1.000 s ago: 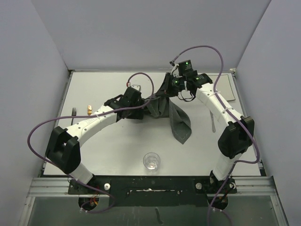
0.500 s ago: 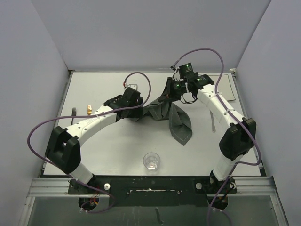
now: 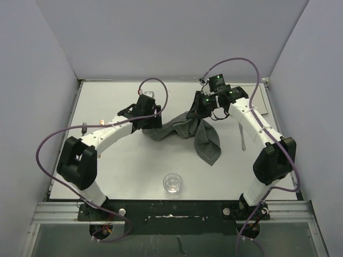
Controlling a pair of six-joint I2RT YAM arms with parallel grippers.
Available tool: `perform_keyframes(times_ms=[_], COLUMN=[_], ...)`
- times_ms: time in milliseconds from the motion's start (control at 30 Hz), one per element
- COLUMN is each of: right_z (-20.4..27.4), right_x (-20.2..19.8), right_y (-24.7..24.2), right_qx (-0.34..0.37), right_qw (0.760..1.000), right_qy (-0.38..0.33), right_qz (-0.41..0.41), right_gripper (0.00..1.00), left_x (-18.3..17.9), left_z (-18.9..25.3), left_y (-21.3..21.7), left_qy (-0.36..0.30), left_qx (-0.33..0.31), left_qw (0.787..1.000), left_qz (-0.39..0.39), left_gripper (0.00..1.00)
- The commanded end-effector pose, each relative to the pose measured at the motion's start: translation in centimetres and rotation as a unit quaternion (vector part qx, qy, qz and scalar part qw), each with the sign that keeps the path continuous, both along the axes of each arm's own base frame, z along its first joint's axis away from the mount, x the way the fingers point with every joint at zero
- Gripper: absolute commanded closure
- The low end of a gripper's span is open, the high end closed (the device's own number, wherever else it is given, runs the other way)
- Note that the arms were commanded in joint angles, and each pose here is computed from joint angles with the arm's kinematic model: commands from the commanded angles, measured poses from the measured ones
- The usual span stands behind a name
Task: Set the dinner table for one person
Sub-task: Flatten out the napkin at the center of the board.
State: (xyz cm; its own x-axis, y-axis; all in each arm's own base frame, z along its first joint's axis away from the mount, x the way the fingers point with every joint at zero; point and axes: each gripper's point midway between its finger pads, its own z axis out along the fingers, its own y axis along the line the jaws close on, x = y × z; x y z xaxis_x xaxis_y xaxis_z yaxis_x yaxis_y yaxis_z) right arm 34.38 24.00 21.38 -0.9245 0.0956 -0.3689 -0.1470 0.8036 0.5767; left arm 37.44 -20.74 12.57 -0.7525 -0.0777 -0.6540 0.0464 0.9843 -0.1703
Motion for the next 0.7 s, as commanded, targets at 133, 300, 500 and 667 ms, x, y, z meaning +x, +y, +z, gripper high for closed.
perform_keyframes(times_ms=[133, 300, 500, 667], right_z=[1.4, -0.1, -0.8, -0.7], right_x=[0.6, 1.0, 1.1, 1.1], right_y=[-1.1, -1.4, -1.1, -1.0], right_qx=[0.008, 0.001, 0.007, 0.012], right_qw=[1.000, 1.000, 1.000, 1.000], right_qy=[-0.026, -0.012, 0.001, 0.002], right_qz=[-0.002, -0.004, -0.003, -0.002], right_gripper=[1.00, 1.00, 1.00, 1.00], left_x=[0.1, -0.1, -0.9, -1.7], left_z=[1.9, 4.9, 5.5, 3.8], left_y=[-2.2, -1.1, -1.8, -2.1], left_qy=[-0.031, -0.064, -0.059, -0.039], left_qx=[-0.038, -0.039, -0.051, -0.058], left_qw=[0.999, 0.997, 0.996, 0.996], left_qz=[-0.020, -0.023, -0.048, -0.053], left_gripper=[0.28, 0.26, 0.25, 0.25])
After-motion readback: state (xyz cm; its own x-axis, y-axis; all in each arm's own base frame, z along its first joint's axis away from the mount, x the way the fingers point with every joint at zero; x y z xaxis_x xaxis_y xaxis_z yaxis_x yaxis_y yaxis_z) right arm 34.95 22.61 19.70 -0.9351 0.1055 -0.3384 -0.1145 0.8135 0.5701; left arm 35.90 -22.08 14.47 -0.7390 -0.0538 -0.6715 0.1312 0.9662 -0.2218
